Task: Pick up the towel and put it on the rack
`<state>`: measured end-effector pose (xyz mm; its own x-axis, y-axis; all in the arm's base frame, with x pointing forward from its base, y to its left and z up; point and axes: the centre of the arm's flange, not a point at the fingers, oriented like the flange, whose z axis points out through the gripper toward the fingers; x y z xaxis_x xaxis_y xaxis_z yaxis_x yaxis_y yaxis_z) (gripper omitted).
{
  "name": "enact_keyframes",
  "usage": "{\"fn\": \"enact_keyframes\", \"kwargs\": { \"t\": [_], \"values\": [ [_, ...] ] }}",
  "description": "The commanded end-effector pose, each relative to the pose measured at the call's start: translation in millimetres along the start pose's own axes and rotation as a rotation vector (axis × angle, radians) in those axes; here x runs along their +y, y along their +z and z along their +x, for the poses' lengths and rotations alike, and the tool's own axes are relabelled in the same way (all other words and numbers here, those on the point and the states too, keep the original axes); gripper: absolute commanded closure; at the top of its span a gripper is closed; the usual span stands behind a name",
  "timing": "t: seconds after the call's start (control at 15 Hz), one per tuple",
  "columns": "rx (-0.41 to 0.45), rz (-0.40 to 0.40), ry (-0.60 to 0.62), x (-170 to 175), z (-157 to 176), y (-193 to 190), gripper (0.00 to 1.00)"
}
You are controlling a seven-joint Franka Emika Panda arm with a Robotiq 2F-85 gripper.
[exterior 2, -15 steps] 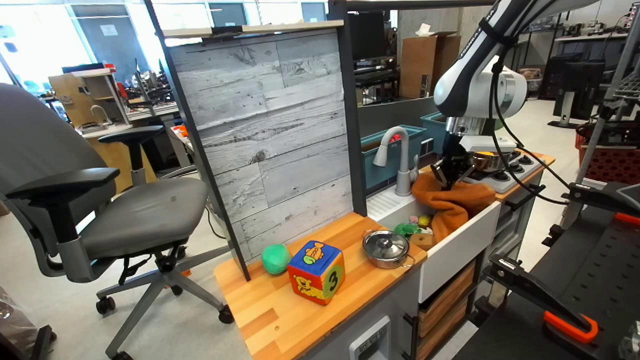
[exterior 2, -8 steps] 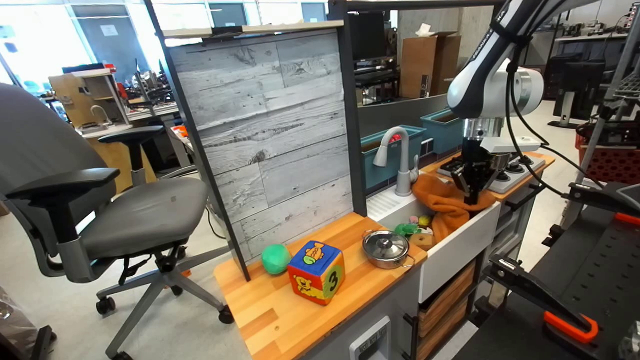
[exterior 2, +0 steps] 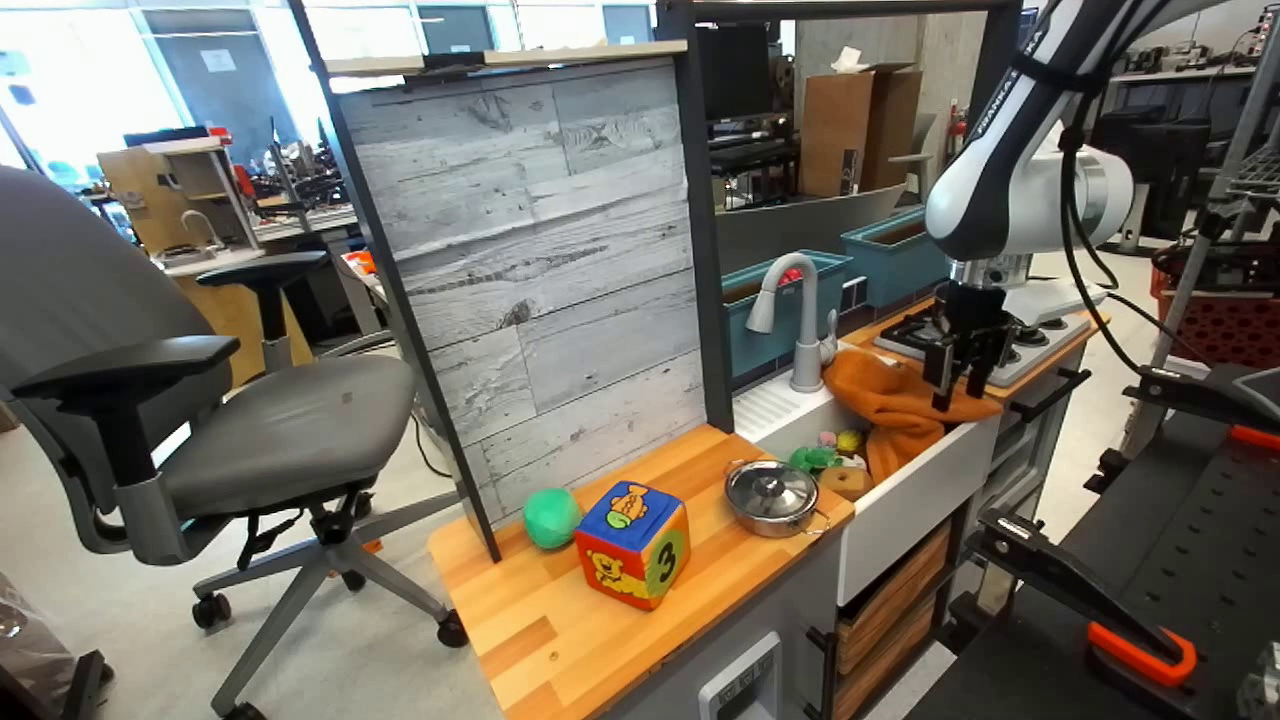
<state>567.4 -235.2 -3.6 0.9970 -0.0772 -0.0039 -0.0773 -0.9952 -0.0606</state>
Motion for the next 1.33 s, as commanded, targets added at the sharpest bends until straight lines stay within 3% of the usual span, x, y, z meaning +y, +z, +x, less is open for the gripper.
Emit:
{"fn": "enact_keyframes", "kwargs": {
  "t": [0.0,0.27,0.67,1.27],
  "values": [
    [0.113,-0.039,-0.082,-2,9,-11,0.00],
    [0.134,-0.019,-0.078,-12,28,-18,0.00],
    [0.062,0.076,-0.010,-32,60,-19,0.00],
    [-0.017,0.119,0.140,-42,104,14,0.00]
  ]
}}
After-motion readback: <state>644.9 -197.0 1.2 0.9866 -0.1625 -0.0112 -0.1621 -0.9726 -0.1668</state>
